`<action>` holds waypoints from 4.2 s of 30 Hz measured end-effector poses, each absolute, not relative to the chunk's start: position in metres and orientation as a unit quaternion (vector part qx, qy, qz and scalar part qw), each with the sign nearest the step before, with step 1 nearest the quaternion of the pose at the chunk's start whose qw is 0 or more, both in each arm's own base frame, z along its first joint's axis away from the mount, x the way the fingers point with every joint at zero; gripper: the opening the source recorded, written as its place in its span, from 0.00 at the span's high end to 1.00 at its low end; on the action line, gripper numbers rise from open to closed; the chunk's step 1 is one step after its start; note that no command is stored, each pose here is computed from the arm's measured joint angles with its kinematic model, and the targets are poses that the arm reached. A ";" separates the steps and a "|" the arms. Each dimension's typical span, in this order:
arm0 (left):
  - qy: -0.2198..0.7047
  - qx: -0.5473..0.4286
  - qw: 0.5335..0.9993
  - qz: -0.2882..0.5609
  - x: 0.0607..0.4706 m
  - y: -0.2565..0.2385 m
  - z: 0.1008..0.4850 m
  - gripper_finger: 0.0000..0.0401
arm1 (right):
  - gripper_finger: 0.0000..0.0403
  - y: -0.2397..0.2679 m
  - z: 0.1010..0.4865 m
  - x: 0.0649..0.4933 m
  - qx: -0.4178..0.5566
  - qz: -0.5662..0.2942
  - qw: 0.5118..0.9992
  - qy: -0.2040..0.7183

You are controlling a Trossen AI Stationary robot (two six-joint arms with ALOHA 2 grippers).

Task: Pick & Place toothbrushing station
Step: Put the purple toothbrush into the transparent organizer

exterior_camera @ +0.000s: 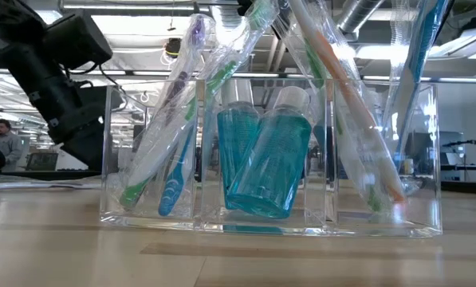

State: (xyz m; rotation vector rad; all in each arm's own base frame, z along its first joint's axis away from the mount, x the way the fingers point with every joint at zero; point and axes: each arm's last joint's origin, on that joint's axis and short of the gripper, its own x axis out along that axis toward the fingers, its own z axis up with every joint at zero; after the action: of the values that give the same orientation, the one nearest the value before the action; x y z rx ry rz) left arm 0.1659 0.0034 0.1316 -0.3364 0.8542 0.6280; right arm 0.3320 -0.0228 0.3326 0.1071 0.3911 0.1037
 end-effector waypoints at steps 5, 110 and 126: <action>0.396 -0.166 0.852 0.298 0.165 0.003 0.129 0.52 | 0.79 -0.023 0.333 0.332 0.053 0.051 0.978 0.194; -0.270 0.002 0.960 0.074 0.239 -0.007 0.269 0.99 | 0.79 -0.020 0.326 0.366 0.035 0.068 0.993 0.090; -0.274 0.005 0.959 0.066 0.255 -0.008 0.274 0.99 | 0.79 -0.013 0.330 0.367 0.016 0.079 0.994 0.067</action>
State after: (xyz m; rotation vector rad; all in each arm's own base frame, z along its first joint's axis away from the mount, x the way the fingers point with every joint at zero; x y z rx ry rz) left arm 0.2553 -0.0082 0.2736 0.0103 -0.5551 0.1344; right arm 0.3674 -0.0129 0.3300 0.0322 0.1335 0.1590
